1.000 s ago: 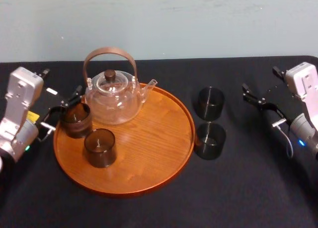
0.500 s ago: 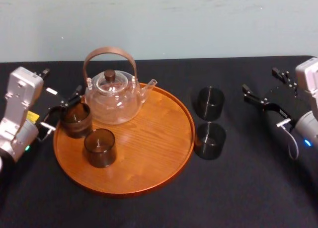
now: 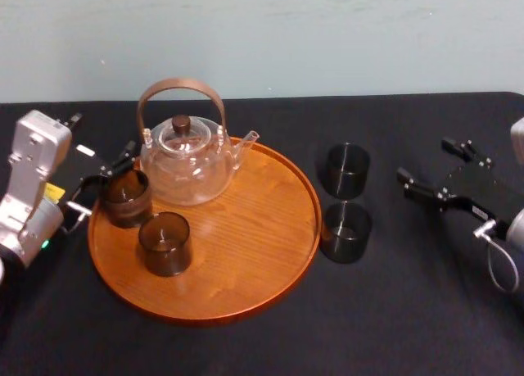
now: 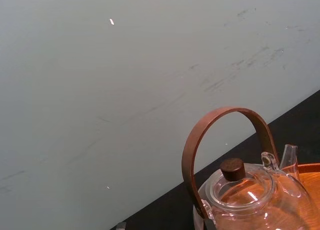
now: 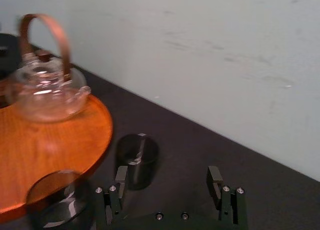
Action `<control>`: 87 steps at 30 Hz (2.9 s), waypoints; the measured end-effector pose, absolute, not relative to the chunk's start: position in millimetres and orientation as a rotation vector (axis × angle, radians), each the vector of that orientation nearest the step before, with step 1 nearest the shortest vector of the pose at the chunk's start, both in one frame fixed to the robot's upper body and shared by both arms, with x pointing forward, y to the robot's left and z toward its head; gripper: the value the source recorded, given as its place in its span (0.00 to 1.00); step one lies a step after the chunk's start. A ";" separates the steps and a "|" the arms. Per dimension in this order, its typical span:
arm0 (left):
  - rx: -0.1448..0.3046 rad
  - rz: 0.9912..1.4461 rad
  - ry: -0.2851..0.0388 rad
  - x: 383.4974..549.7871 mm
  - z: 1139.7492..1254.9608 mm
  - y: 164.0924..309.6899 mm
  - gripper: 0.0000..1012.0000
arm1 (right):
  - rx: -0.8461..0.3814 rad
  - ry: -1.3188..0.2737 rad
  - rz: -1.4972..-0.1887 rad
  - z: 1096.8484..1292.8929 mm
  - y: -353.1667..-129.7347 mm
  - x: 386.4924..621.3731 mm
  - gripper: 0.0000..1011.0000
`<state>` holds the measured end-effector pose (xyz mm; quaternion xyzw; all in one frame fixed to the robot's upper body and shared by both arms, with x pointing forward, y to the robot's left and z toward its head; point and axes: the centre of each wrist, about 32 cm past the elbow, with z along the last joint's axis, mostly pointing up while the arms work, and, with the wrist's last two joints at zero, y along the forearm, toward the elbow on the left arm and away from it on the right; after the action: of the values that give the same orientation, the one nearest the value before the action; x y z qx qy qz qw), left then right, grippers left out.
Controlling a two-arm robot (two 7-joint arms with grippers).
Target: Pick up the glass from the table and place it on the tray.
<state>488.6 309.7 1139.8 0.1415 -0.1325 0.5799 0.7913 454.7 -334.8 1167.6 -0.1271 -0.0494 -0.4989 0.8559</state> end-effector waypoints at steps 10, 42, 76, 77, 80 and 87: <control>0.305 1.248 -0.285 488.6 1139.7 309.7 0.99 | -0.312 -0.082 -0.901 1171.3 -350.2 440.5 0.99; 0.304 1.248 -0.285 488.6 1139.8 309.7 0.99 | -0.385 -0.025 -0.652 1159.5 -344.8 445.6 0.99; 0.305 1.248 -0.285 488.6 1139.8 309.7 0.99 | -0.493 0.123 -0.645 1165.5 -318.9 480.7 0.99; 0.305 1.248 -0.285 488.6 1139.8 309.7 0.99 | -0.493 0.123 -0.645 1165.5 -318.2 481.6 0.99; 0.305 1.248 -0.285 488.6 1139.8 309.7 0.99 | -0.494 0.122 -0.645 1165.4 -315.5 485.2 0.99; 0.305 1.248 -0.285 488.6 1139.8 309.7 0.99 | -0.497 0.119 -0.641 1164.6 -309.1 492.6 0.99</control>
<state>488.6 309.7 1139.8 0.1415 -0.1324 0.5799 0.7913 492.6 -309.1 1164.6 -0.2414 0.0577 -0.3115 0.9172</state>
